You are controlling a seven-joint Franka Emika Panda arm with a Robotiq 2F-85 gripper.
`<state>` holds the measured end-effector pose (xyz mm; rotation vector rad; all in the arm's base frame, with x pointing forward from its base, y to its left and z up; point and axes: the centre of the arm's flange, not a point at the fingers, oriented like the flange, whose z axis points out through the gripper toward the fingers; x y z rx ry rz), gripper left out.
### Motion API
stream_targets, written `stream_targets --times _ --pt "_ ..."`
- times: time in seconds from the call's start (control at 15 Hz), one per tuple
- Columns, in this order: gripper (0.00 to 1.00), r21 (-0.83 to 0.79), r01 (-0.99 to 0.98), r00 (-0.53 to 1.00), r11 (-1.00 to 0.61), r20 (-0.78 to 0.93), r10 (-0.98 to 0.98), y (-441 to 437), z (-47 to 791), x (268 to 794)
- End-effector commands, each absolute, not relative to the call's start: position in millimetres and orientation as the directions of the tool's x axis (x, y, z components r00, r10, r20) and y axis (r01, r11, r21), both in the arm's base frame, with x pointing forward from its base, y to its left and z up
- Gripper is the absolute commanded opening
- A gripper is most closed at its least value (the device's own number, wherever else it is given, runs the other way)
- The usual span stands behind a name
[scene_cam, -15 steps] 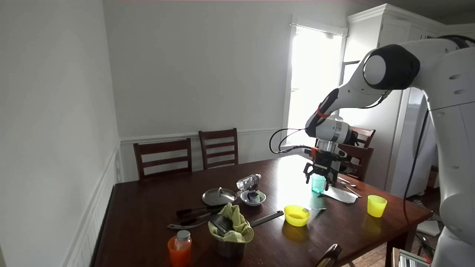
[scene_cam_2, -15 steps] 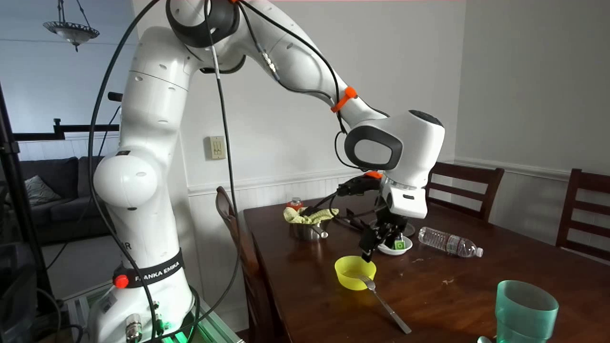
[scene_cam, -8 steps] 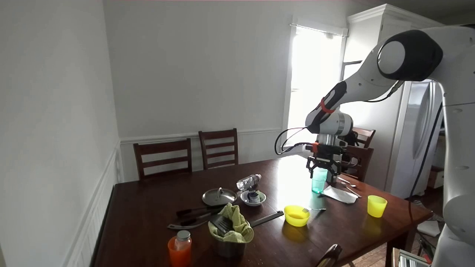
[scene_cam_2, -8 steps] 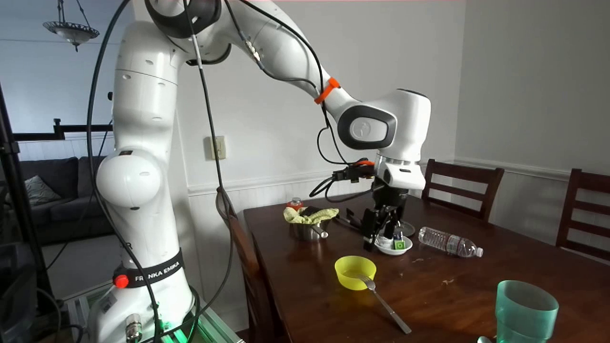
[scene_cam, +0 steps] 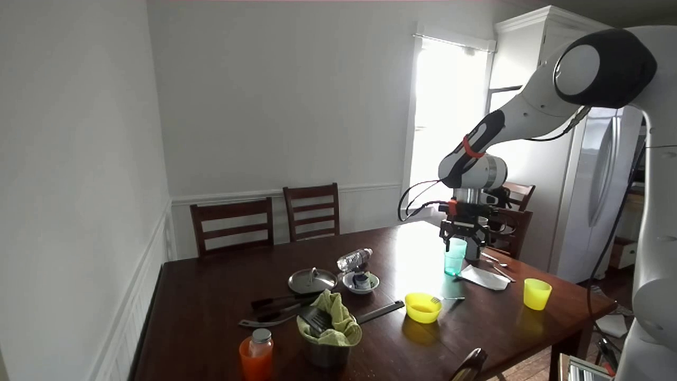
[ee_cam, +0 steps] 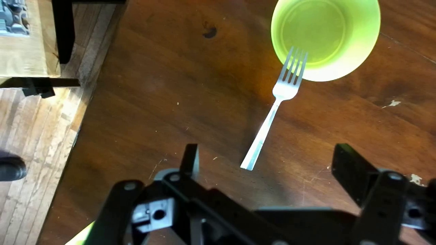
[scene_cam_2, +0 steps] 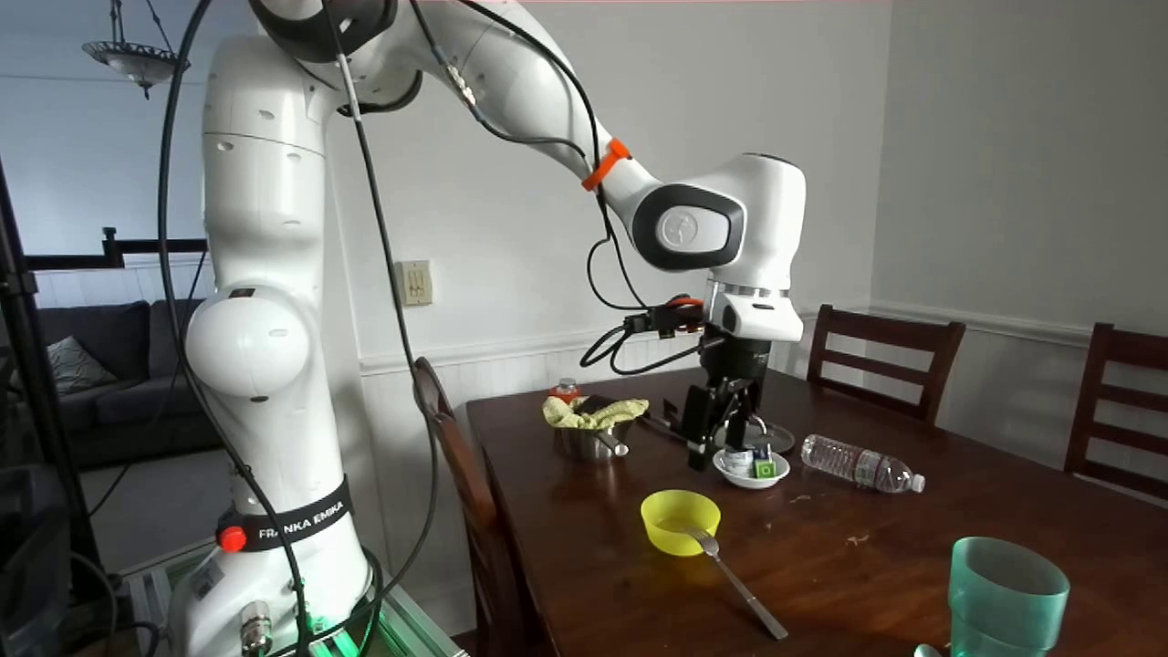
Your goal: Put the silver fork on the yellow bowl
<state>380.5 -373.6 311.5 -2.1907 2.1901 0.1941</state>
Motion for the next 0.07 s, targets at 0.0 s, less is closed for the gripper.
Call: stream_targets --times 0.0 --pt "1.00 0.062 -0.998 -0.003 -0.004 -0.115 -0.993 -373.5 311.5 380.5"
